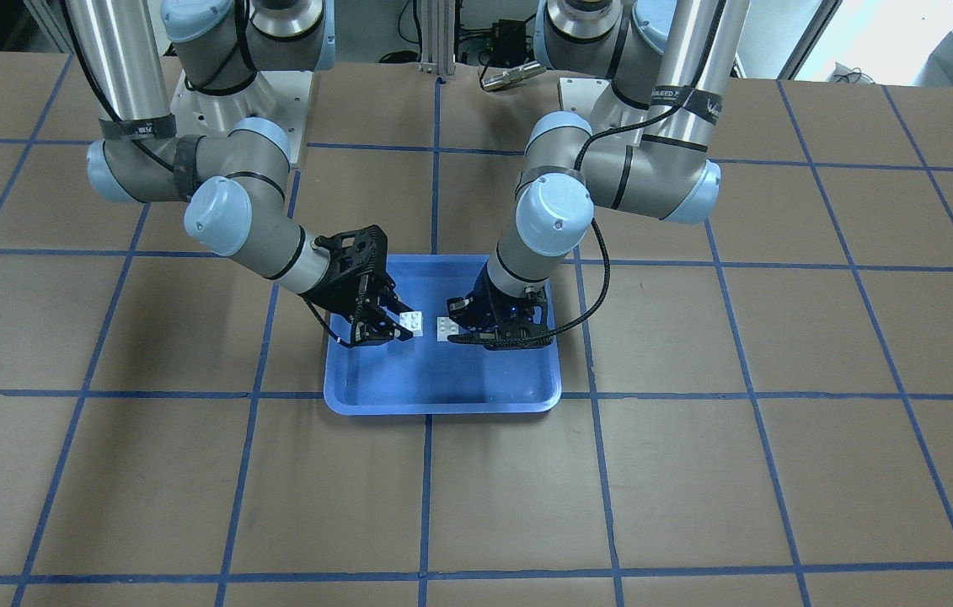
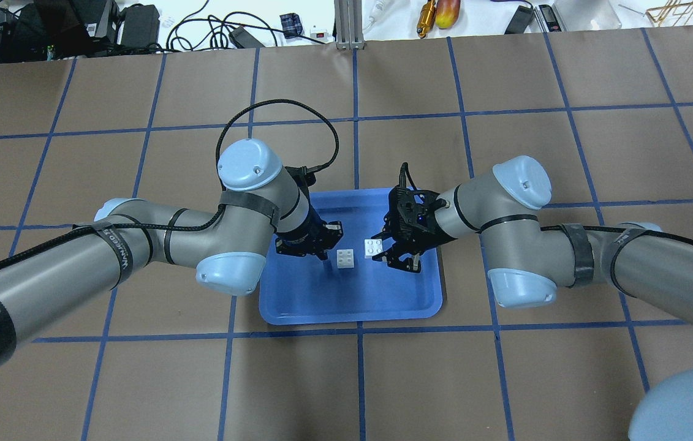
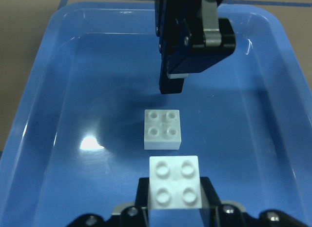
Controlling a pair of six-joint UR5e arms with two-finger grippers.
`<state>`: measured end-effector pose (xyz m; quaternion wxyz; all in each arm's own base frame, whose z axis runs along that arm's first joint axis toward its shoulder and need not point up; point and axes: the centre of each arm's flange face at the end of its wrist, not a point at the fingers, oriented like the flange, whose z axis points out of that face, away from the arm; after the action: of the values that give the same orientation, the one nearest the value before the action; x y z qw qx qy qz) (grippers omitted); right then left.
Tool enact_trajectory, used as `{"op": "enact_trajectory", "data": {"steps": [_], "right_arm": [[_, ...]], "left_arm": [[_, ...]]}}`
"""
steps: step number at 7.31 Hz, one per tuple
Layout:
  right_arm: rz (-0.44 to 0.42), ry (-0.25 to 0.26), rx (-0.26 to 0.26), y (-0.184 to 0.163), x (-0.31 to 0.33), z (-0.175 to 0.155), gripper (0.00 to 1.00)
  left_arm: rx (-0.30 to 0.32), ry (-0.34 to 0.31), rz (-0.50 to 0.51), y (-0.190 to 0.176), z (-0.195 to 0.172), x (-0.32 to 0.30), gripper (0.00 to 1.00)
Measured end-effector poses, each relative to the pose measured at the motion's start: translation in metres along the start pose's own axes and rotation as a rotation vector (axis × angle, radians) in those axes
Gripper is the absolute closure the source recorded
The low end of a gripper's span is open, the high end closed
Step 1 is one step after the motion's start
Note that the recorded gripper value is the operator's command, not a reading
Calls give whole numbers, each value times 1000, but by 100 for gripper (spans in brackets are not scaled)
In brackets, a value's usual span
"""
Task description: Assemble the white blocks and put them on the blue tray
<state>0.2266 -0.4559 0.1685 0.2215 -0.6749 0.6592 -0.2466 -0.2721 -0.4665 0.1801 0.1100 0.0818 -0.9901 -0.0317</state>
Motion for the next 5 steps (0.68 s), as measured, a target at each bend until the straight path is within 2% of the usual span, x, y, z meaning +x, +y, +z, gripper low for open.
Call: {"op": "enact_trajectory", "data": {"steps": [5], "right_arm": [[31, -6, -5, -5, -2, 20, 82]], "left_arm": [[-19, 38, -24, -4, 2, 0, 100]]}}
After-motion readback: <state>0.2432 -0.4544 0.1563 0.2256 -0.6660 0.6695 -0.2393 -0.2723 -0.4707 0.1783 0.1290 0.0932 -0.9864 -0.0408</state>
